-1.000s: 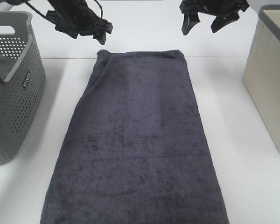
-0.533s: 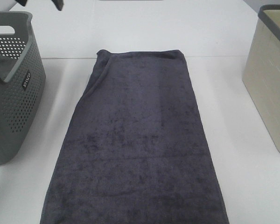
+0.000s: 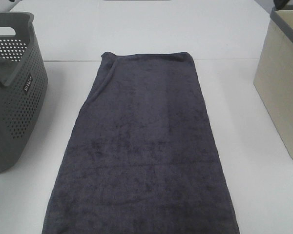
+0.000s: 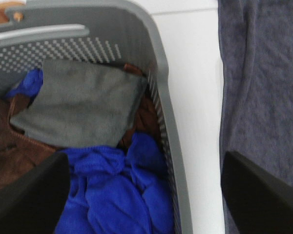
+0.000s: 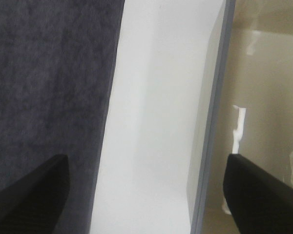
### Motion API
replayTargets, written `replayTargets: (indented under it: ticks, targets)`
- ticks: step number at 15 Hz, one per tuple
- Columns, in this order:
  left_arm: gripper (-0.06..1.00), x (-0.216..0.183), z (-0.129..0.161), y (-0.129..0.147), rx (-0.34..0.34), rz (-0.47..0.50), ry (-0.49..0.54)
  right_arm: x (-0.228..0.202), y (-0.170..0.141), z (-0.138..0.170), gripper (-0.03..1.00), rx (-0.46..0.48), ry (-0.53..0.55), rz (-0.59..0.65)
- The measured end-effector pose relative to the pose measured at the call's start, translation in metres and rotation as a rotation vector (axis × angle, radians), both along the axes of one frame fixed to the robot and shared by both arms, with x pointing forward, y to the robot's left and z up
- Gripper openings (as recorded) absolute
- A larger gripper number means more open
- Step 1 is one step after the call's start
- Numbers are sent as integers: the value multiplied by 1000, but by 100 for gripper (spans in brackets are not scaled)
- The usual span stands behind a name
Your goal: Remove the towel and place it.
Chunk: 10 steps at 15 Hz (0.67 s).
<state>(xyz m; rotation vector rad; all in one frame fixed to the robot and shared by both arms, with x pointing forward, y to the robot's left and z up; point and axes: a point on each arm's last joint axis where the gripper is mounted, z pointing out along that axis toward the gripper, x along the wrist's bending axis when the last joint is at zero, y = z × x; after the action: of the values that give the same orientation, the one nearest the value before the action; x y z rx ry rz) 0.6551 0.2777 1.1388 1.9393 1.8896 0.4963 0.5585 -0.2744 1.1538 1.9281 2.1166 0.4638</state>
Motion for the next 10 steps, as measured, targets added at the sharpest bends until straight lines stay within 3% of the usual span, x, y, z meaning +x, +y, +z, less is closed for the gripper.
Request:
replayTargets:
  ticks: [3,6,10]
  targets:
    - [80,-77,27,4,-18,23,-68,-98,-6,13,81,8,-56,-7]
    - [80,-163,49,13,20,34,-181,-191,-12,24,81,26,-220,-16]
    - [80,-257,39,21,48,41,-265,-286,-17,21,81,69,-467,-46]
